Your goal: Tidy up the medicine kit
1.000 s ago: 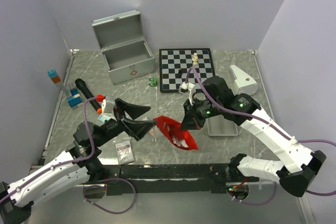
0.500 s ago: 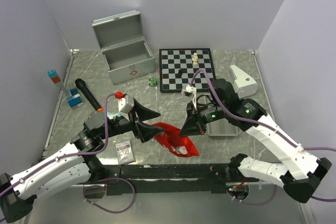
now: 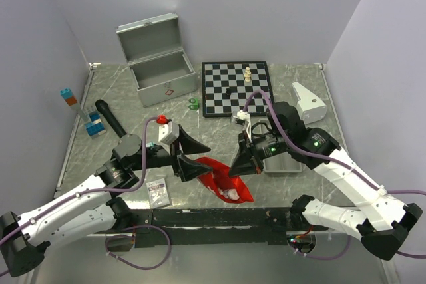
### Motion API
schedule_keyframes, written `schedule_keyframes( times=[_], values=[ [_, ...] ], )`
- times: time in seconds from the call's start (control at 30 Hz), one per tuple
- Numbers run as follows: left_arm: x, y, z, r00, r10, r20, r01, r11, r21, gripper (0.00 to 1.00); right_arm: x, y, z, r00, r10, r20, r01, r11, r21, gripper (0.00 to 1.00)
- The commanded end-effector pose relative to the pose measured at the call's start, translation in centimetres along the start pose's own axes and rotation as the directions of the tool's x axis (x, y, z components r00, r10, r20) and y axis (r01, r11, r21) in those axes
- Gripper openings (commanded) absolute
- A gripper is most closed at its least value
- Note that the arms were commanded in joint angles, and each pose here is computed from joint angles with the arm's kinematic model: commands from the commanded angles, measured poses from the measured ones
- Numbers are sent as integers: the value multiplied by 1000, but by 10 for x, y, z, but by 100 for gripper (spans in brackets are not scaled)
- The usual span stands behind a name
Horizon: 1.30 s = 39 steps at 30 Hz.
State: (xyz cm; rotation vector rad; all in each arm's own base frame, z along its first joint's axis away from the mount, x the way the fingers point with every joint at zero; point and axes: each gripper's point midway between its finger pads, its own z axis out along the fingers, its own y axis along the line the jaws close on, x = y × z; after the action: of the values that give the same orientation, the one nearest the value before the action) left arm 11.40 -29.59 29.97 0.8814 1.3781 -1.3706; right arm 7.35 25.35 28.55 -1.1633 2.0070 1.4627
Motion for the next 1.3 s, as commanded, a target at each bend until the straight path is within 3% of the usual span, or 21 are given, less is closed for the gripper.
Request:
schedule_keyframes(
  times=[0.0, 0.1, 0.4, 0.67, 1.03, 1.13, 1.27],
  values=[
    [-36, -22, -3, 990, 93, 105, -103, 991, 90, 73, -6, 14, -3, 997, -62, 36, 64, 996, -55, 0],
    [-38, -29, -7, 989, 77, 128, -97, 983, 158, 73, -5, 15, -2, 997, -62, 38, 65, 996, -65, 0],
    [-31, -30, -2, 996, 65, 53, -76, 964, 254, 68, -7, 16, -1, 997, -66, 36, 68, 995, -76, 0],
    [-23, -30, 3, 999, 51, -7, -46, 953, 300, 51, -7, 13, 2, 998, -56, 33, 58, 995, -78, 0],
    [-29, -32, -1, 999, 42, 7, -42, 945, 323, 55, -6, 10, 4, 998, -54, 29, 56, 995, -79, 0],
    [-25, -31, 1, 1000, 20, -15, -13, 941, 338, 49, -6, 11, 3, 998, -59, 26, 60, 995, -80, 0],
    [-24, -28, 2, 1000, -3, -27, 12, 938, 347, 33, -6, 11, 3, 998, -61, 28, 63, 995, -77, 0]
  ],
)
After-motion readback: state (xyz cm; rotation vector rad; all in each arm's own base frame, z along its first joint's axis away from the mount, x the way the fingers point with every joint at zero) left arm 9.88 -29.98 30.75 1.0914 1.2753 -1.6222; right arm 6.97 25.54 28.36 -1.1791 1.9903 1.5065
